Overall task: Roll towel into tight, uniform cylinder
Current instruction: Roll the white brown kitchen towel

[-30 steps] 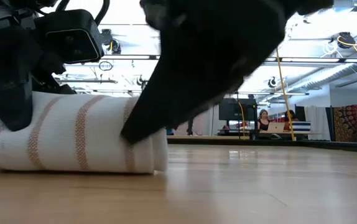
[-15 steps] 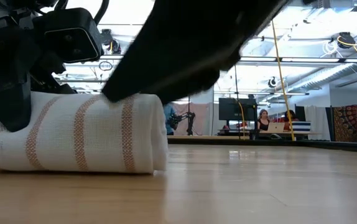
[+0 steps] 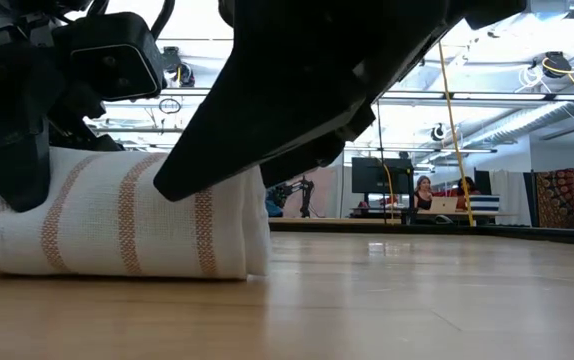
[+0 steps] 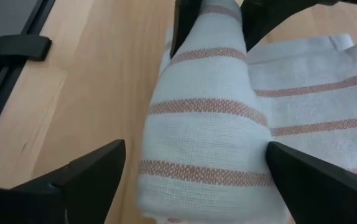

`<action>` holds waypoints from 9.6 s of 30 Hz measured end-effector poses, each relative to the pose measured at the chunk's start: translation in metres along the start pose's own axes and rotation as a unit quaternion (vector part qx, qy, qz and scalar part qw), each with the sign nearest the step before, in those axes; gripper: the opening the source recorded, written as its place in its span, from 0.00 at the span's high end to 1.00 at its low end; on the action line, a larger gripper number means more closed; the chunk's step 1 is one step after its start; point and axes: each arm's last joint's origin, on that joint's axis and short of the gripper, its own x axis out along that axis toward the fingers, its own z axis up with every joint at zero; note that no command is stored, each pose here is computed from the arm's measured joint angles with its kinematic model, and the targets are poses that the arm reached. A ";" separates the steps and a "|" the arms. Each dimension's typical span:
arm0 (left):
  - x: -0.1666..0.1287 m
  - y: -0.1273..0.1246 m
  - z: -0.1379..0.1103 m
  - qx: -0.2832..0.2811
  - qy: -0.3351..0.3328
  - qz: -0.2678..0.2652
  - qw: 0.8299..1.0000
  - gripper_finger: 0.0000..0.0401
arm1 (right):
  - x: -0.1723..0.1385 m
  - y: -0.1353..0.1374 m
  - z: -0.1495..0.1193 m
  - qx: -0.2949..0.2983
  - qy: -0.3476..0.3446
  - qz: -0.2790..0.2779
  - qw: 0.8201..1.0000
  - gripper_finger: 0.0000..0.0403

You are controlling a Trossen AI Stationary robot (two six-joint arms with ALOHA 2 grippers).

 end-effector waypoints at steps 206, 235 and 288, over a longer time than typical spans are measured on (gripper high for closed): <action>-0.050 0.065 0.038 -0.110 0.028 -0.098 0.989 0.33 | 0.007 -0.037 0.009 0.093 0.019 -0.014 0.995 0.20; -0.060 0.005 0.013 -0.045 -0.074 0.086 0.992 0.44 | -0.026 -0.044 0.032 0.080 0.006 -0.017 0.997 0.20; -0.029 0.033 -0.040 -0.202 -0.033 0.077 0.976 0.65 | -0.025 -0.080 0.015 0.151 0.173 0.039 0.972 1.00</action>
